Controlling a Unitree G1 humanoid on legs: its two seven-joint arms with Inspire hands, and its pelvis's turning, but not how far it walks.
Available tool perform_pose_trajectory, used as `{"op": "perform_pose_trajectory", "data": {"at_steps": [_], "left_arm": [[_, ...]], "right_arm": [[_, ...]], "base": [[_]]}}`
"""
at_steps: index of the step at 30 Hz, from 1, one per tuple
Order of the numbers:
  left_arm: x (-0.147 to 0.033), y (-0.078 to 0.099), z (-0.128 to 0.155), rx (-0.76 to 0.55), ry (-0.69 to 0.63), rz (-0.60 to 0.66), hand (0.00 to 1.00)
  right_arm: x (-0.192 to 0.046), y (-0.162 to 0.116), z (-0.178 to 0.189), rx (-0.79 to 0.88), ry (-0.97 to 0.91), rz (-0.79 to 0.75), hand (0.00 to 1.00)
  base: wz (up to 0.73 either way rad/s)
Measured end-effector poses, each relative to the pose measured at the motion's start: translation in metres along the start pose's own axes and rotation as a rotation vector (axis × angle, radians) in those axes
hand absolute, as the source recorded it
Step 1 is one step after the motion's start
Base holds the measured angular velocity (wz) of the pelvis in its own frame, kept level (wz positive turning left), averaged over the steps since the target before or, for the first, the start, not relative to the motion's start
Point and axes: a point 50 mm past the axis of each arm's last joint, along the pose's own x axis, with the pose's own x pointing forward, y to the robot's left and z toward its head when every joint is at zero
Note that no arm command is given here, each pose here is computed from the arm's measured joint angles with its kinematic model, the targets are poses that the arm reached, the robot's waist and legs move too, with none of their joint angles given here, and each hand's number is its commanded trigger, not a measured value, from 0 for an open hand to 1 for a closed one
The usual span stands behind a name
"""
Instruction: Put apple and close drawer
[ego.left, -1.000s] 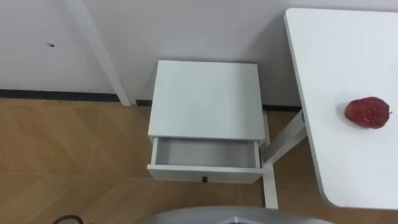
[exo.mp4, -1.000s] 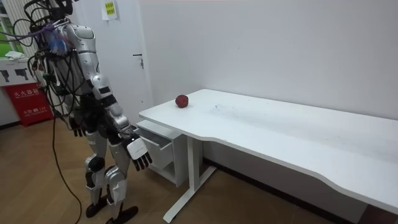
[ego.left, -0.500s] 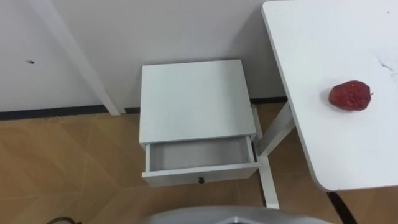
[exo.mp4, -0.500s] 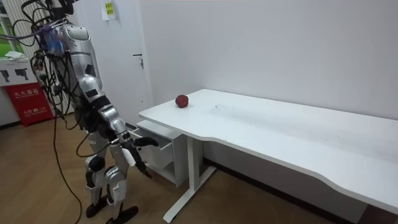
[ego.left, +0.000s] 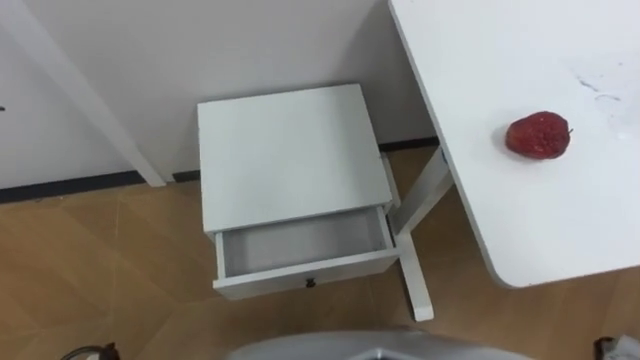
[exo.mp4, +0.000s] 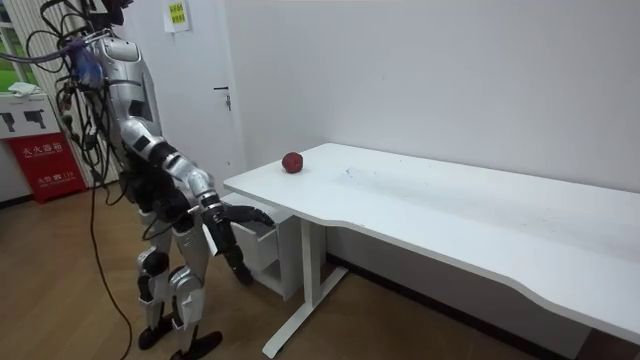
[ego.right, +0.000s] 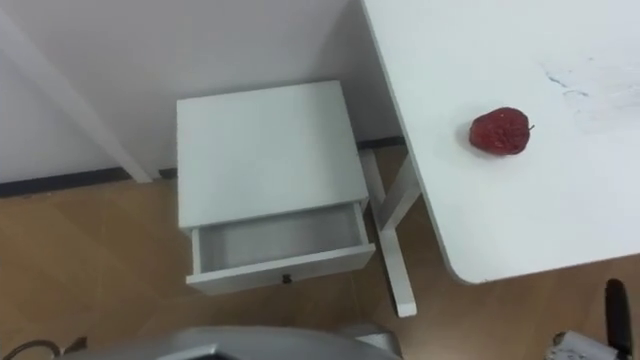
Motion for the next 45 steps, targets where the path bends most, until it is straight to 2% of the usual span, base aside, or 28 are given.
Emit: {"op": "perform_pose_trajectory", "data": {"at_steps": [9,13,17,23,27,35,45], "left_arm": [[-0.003,0.000,-0.005,0.005,-0.007,0.000,0.00],[-0.003,-0.001,-0.005,0.001,-0.014,-0.003,0.00],[-0.003,-0.004,-0.002,0.019,-0.026,-0.013,0.00],[-0.003,-0.009,0.004,0.063,-0.053,-0.034,0.00],[-0.004,-0.016,0.000,0.112,-0.044,-0.064,0.00],[-0.006,-0.020,-0.011,0.138,-0.008,-0.106,0.00],[-0.006,-0.022,-0.009,0.140,-0.011,-0.133,0.00]], "right_arm": [[-0.038,0.058,0.032,0.026,-0.219,0.138,0.00],[-0.066,0.082,0.048,-0.023,-0.391,0.218,0.00],[-0.092,0.098,0.058,-0.131,-0.647,0.289,0.00],[-0.132,0.119,0.043,-0.284,-0.872,0.506,0.00],[-0.150,0.126,0.028,-0.418,-0.982,0.654,0.00],[-0.161,0.131,-0.001,-0.706,-1.019,0.934,0.00],[-0.137,0.122,-0.040,-1.020,-0.828,1.077,0.00]], "base": [[0.05],[0.00],[-0.06],[0.00],[0.01],[0.01],[-0.01]]}}
